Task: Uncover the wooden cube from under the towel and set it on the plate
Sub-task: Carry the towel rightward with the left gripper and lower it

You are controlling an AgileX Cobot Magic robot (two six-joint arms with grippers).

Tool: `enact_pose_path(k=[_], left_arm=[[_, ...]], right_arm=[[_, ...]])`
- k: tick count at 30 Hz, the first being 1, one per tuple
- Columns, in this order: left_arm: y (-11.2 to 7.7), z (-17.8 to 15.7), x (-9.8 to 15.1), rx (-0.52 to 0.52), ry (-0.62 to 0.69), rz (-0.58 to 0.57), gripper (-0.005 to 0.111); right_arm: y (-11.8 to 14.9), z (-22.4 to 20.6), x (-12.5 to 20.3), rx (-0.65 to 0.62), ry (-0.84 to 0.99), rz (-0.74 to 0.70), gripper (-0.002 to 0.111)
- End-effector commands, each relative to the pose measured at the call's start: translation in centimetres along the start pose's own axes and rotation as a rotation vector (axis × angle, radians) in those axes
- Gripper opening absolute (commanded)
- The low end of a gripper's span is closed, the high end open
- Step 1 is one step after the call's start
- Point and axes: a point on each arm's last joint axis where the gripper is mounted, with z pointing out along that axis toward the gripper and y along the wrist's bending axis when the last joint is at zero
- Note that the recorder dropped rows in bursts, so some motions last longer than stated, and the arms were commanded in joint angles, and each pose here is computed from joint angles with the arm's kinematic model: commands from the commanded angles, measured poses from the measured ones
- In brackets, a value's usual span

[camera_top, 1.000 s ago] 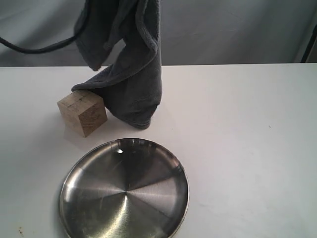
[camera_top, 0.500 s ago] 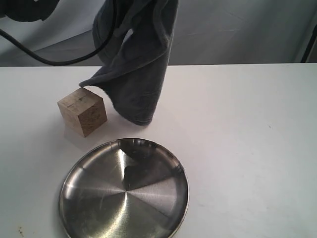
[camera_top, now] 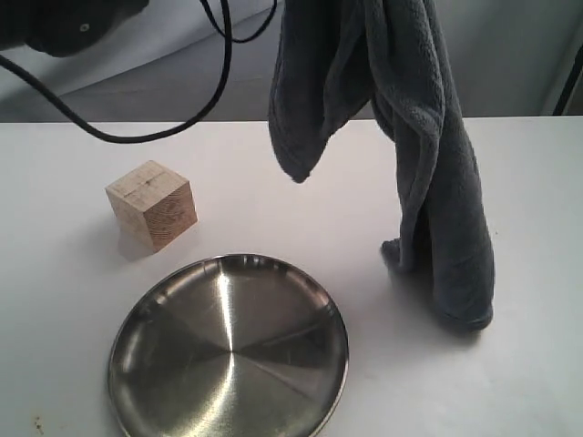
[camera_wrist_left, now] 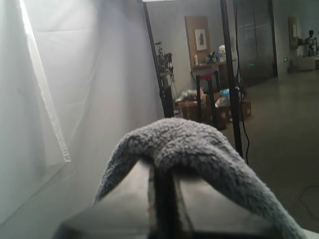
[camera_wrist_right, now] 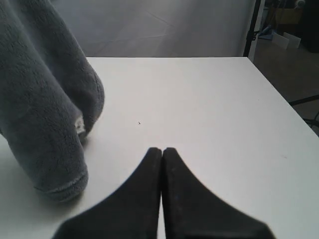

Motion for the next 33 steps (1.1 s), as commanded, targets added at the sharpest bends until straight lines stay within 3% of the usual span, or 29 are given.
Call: enact_pose_path(k=[1, 5, 9, 13, 21, 26, 33], left_arm=[[-0.3, 1.0, 1.9, 0.027, 0.015, 0.005, 0.000], [0.3, 1.2, 2.9, 0.004, 0.034, 0.114, 0.000], [2.1, 0.9, 3.0, -0.084, 0.047, 0.021, 0.000], [2.5, 0.8, 4.3, -0.126, 0.172, 0.016, 0.000], [2.9, 1.3, 10.0, -0.176, 0.452, 0.002, 0.000], [2.8, 1.9, 13.1, -0.163, 0.505, -0.008, 0.000], [2.7, 2.2, 15.6, -0.157, 0.557, -0.018, 0.000]], right_arm=[[0.0, 0.0, 0.1, -0.001, -0.006, 0.004, 0.000], [0.0, 0.0, 0.1, -0.001, -0.006, 0.004, 0.000], [0.0, 0.0, 0.1, -0.001, -0.006, 0.004, 0.000], [0.0, 0.0, 0.1, -0.001, -0.006, 0.004, 0.000], [0.0, 0.0, 0.1, -0.001, -0.006, 0.004, 0.000], [0.0, 0.0, 0.1, -0.001, -0.006, 0.004, 0.000], [0.0, 0.0, 0.1, -0.001, -0.006, 0.004, 0.000]])
